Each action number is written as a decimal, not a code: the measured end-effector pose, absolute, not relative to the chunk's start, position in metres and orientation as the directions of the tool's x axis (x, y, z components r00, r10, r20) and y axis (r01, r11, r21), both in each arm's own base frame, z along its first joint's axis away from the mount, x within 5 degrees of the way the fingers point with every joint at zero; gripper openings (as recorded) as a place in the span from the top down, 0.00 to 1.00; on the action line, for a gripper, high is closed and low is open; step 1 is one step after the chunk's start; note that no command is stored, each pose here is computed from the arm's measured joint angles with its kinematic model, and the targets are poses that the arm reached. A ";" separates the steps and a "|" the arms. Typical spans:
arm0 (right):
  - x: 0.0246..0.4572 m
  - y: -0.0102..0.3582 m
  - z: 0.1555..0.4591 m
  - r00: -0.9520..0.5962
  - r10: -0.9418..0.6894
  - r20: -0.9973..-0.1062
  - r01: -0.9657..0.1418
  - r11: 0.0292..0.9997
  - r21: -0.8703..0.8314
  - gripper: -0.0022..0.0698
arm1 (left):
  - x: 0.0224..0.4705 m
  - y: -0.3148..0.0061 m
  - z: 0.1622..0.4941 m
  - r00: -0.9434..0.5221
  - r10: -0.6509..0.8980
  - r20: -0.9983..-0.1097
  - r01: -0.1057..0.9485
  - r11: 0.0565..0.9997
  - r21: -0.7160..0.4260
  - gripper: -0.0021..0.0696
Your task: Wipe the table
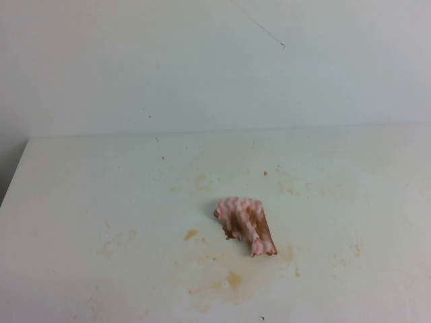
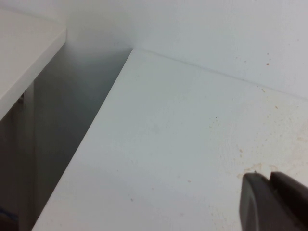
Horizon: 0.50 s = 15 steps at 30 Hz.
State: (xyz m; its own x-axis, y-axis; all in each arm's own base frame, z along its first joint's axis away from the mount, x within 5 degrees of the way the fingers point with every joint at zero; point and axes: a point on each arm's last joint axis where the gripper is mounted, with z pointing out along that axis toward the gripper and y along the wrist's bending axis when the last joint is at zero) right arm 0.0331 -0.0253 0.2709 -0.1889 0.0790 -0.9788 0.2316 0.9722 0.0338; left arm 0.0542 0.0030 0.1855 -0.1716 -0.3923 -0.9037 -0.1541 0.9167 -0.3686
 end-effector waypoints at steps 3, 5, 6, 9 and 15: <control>0.037 -0.021 0.260 -0.218 0.138 -0.966 0.200 0.975 0.094 0.97 | 0.054 0.003 0.185 -0.172 -0.392 -0.904 -0.154 0.917 -0.369 0.97; 0.038 -0.019 0.256 -0.230 0.161 -0.960 0.192 0.974 0.118 0.97 | 0.054 0.003 0.185 -0.172 -0.392 -0.904 -0.154 0.917 -0.369 0.97; 0.038 -0.019 0.255 -0.232 0.167 -0.958 0.189 0.974 0.124 0.97 | 0.054 0.003 0.185 -0.172 -0.392 -0.904 -0.154 0.917 -0.369 0.97; 0.038 -0.017 0.255 -0.237 0.199 -0.951 0.176 0.971 0.159 0.97 | 0.054 0.003 0.185 -0.172 -0.392 -0.904 -0.154 0.917 -0.369 0.97; 0.038 -0.014 0.254 -0.245 0.241 -0.939 0.161 0.965 0.206 0.97 | 0.054 0.003 0.185 -0.172 -0.392 -0.904 -0.154 0.917 -0.369 0.97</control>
State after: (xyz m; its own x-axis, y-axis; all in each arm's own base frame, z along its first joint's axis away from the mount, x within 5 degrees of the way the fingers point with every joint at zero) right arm 0.0381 -0.0140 0.2538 -0.2450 0.2410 -0.9391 0.1613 0.9652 0.2057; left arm 0.0542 0.0030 0.1855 -0.1716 -0.3923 -0.9037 -0.1541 0.9167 -0.3686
